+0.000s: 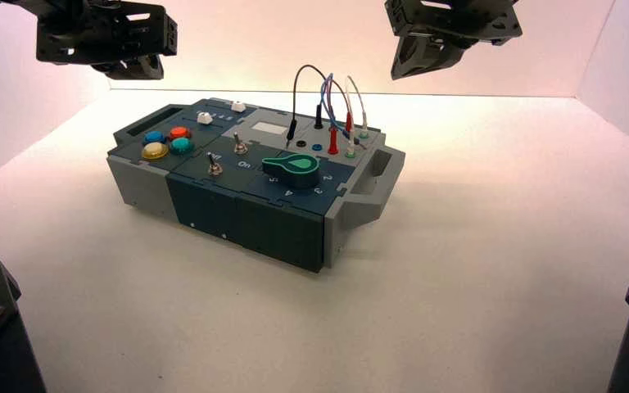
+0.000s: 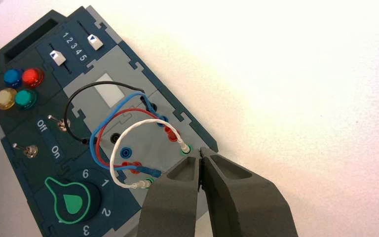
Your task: Pull the red wire.
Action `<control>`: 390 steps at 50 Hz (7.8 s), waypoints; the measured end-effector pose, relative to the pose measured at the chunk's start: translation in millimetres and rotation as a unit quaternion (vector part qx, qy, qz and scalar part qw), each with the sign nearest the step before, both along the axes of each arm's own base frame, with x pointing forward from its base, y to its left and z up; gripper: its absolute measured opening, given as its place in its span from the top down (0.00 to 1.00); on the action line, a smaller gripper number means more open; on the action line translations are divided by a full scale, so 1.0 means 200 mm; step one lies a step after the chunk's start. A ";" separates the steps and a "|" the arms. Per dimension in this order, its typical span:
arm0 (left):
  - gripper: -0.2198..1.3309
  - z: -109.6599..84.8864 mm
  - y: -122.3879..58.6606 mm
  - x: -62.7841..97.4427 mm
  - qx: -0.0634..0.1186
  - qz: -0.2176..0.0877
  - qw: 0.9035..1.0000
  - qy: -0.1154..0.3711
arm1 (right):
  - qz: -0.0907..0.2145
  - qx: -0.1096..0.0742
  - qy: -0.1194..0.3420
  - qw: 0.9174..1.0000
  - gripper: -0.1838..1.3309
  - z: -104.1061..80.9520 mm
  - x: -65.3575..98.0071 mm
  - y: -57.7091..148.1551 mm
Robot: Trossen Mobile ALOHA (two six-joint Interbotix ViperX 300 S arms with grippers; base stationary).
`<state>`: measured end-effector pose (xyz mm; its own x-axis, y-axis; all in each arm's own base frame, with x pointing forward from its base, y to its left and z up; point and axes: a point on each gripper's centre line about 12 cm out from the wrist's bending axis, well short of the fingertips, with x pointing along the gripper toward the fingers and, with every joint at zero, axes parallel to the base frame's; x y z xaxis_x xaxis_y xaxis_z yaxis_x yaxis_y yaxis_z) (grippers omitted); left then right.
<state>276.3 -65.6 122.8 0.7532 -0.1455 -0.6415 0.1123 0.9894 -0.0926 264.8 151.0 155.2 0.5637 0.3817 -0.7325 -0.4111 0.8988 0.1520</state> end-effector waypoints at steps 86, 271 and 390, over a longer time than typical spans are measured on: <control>0.96 0.00 -0.01 0.01 0.001 -0.002 1.000 0.000 | 0.138 -0.032 0.070 0.987 0.97 -0.20 -0.20 0.42; 0.96 0.00 -0.03 0.00 0.002 -0.011 1.000 0.005 | 0.103 -0.041 0.100 0.989 0.91 -0.25 -0.02 0.36; 0.96 0.00 -0.03 0.00 0.001 -0.012 1.000 0.004 | -0.064 0.004 -0.002 0.998 0.43 0.07 -0.06 -0.28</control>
<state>276.3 -71.9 122.9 0.7449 -0.1620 -0.6472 0.1351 0.9866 -0.0914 251.8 95.9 168.6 0.6116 0.3119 -0.7271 -0.2944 0.9427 0.1568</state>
